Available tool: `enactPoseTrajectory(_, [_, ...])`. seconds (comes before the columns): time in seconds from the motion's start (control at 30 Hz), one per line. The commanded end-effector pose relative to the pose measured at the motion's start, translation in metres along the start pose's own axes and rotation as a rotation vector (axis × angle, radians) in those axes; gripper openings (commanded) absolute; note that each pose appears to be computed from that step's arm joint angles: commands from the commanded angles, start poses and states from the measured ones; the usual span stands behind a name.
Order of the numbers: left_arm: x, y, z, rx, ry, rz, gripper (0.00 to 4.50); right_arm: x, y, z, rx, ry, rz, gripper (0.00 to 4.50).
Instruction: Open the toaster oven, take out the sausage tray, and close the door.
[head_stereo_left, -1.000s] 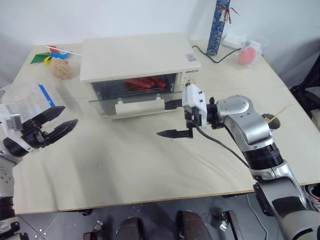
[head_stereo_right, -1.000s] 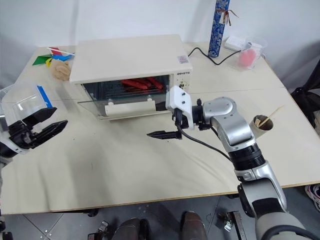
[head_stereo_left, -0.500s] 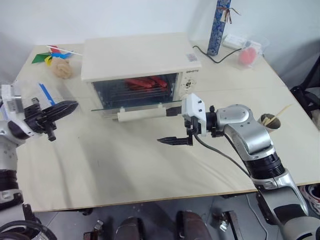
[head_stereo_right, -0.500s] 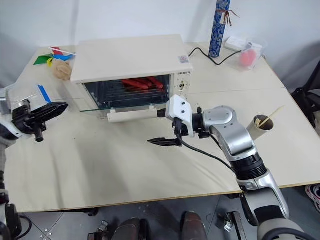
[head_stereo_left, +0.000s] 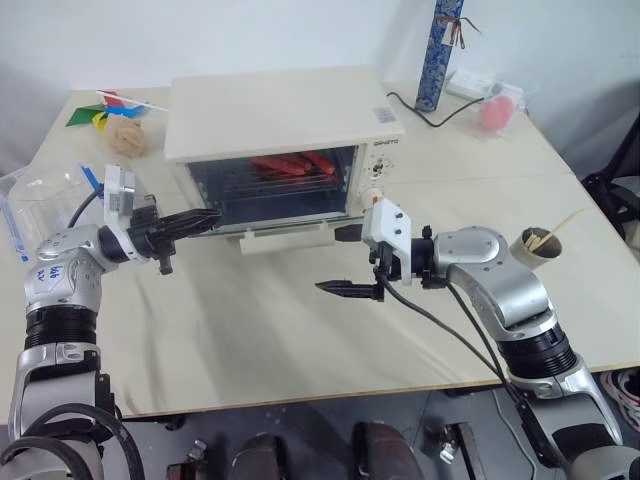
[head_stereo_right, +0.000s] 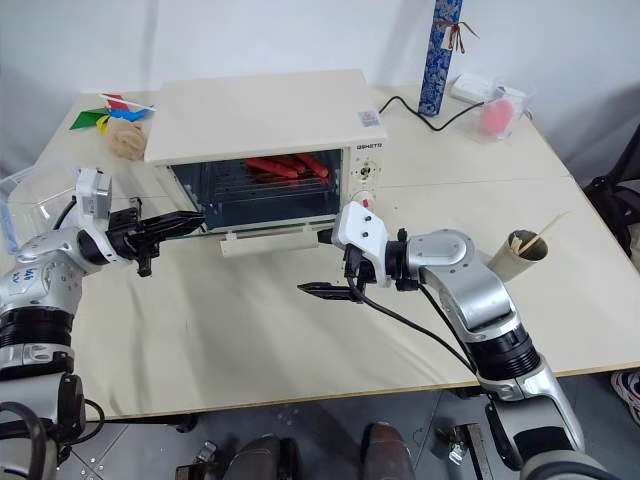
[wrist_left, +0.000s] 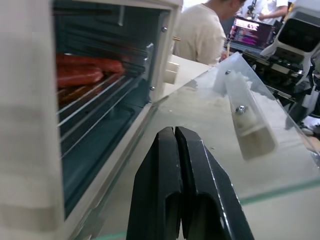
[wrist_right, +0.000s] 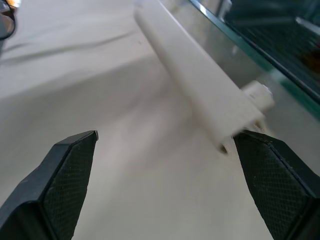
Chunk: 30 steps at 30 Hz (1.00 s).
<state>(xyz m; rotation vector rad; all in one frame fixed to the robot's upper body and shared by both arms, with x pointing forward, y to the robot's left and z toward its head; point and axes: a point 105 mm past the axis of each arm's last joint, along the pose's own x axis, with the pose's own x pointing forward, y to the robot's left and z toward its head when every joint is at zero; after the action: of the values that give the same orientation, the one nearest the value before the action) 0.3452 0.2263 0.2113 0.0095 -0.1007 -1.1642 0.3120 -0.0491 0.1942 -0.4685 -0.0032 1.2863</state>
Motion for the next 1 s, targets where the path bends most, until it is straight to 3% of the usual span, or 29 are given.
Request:
enactPoseTrajectory(0.03, [0.001,0.0,0.006,0.027,-0.002,-0.016,0.05,-0.009,-0.002,-0.002,-0.014,0.034,-0.056,4.5])
enactPoseTrajectory(0.3, [0.009,-0.003,-0.002,0.008,0.028,-0.054,0.05,-0.033,-0.007,-0.038,0.026,0.212,-0.167,4.5])
enactPoseTrajectory(0.53, [0.014,-0.013,-0.023,-0.045,0.11,-0.09,0.05,-0.085,0.027,-0.02,0.067,0.187,-0.052,4.5])
enactPoseTrajectory(0.77, [0.018,-0.018,-0.034,-0.072,0.139,-0.106,0.05,-0.121,0.033,-0.035,0.046,0.422,-0.044,4.5])
enactPoseTrajectory(1.0, [0.022,-0.032,-0.056,-0.093,0.221,-0.145,0.05,-0.082,-0.01,-0.003,-0.158,0.274,-0.183,4.5])
